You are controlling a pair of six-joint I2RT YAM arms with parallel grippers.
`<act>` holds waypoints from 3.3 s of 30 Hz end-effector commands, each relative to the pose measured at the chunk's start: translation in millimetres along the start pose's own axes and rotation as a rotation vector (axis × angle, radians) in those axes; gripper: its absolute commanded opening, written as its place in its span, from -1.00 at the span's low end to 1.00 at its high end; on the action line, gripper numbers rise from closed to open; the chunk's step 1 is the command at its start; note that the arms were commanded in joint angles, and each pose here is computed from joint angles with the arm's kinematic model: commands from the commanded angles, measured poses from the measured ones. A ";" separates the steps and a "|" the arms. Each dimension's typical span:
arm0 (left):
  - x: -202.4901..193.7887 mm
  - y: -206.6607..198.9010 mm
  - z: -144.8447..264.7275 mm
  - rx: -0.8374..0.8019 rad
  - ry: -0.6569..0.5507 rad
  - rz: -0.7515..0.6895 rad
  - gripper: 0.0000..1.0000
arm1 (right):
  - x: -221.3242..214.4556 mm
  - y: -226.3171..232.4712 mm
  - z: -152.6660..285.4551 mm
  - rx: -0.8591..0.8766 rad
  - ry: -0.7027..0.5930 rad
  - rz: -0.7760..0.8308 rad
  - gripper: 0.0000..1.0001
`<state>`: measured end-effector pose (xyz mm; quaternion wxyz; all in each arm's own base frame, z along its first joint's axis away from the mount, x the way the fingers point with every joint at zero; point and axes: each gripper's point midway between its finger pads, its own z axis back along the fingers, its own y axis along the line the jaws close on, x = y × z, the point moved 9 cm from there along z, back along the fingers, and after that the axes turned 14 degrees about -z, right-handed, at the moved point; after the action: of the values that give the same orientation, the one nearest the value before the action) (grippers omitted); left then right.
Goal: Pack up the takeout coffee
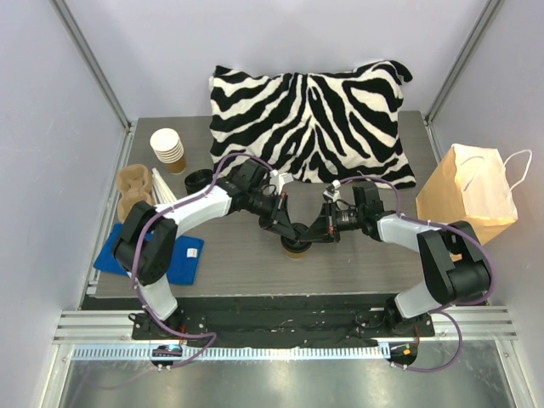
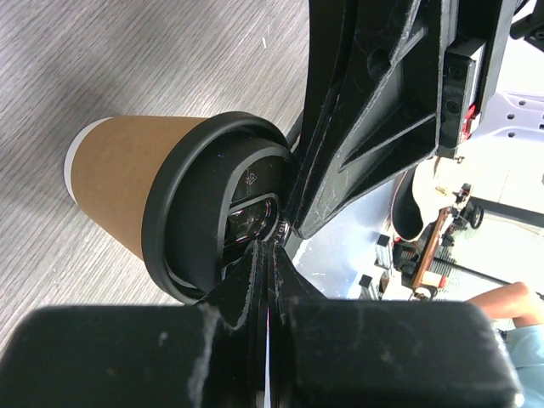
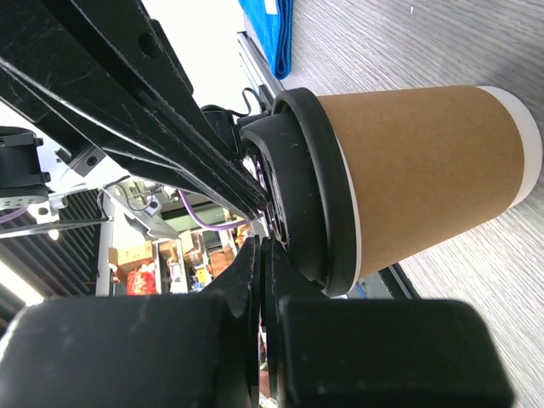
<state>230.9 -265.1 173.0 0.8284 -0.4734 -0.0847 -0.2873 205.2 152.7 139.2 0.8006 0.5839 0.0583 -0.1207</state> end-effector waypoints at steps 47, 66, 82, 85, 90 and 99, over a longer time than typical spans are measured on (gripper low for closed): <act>-9.0 38.5 -12.0 0.209 0.057 0.050 -1.00 | -22.6 47.1 16.2 -0.464 -0.278 0.289 -0.34; -11.6 41.4 -12.6 0.226 0.067 0.056 -1.00 | -10.8 13.1 5.2 -0.554 -0.260 0.235 -0.74; -11.3 49.5 -14.1 0.256 0.087 0.081 -1.00 | 3.2 -36.5 0.1 -0.778 -0.221 0.170 -0.98; -12.6 51.8 -13.5 0.261 0.090 0.090 -1.00 | 5.8 -41.1 0.3 -0.809 -0.224 0.162 -0.98; -12.7 55.1 -12.5 0.258 0.087 0.097 -1.00 | 8.1 -34.7 -2.9 -0.779 -0.212 0.168 -0.98; 5.2 29.2 -0.1 0.148 0.010 0.026 -0.98 | 4.6 22.4 -3.1 -0.549 -0.224 0.306 -0.73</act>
<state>243.2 -262.4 168.0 0.8437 -0.4640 -0.0571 -0.2637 219.9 165.8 164.0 0.9231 0.3731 -0.0701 -0.0605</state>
